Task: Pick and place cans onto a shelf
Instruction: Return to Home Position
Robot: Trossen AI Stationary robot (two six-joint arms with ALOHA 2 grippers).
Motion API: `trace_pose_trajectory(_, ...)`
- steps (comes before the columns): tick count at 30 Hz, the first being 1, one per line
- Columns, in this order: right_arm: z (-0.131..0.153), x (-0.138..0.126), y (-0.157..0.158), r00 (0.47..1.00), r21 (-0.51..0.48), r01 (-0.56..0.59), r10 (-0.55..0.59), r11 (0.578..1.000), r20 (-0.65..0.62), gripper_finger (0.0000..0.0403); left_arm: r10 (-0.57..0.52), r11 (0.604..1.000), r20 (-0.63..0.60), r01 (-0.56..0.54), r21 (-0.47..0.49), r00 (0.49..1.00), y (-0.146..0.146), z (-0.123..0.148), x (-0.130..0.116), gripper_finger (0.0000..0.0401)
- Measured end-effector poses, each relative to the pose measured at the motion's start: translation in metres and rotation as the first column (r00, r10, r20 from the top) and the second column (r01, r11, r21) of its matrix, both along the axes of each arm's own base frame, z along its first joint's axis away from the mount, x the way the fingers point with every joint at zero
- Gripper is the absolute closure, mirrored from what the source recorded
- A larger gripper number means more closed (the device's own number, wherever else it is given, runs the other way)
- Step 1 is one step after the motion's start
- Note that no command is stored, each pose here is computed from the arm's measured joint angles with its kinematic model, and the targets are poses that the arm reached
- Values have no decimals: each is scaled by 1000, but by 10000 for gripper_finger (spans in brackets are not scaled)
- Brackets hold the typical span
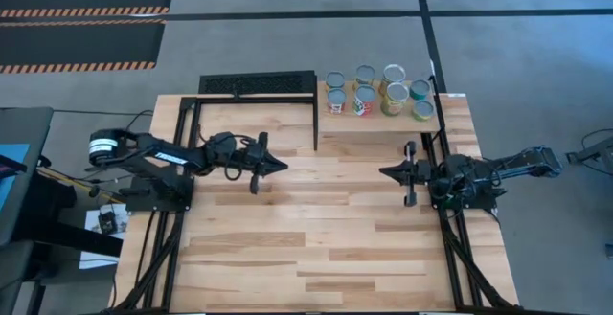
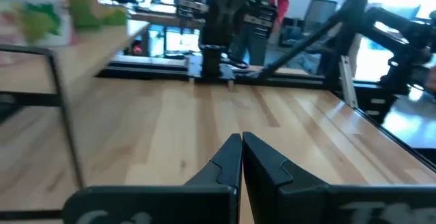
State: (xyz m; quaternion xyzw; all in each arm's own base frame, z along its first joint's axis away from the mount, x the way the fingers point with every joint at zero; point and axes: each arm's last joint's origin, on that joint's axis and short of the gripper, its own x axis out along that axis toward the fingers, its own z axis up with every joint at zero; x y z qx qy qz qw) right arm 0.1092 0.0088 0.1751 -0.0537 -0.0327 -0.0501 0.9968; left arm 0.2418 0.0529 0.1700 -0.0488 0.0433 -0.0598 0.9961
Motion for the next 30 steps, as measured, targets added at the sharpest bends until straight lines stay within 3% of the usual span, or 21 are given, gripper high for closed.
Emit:
trace_pose_trajectory(12,-5,-8,-2,997,20,68,-67,998,-37,401,99,995,69,-99,-2,993,-7,-5,-63,399)
trace_pose_trajectory(17,-2,-13,-3,996,30,83,-84,996,6,401,183,983,80,-181,-35,980,-13,-15,-88,399)
trace_pose_trajectory(30,-3,-14,-5,990,22,142,-142,990,2,401,348,937,-14,-348,-14,937,-22,-12,-111,399)
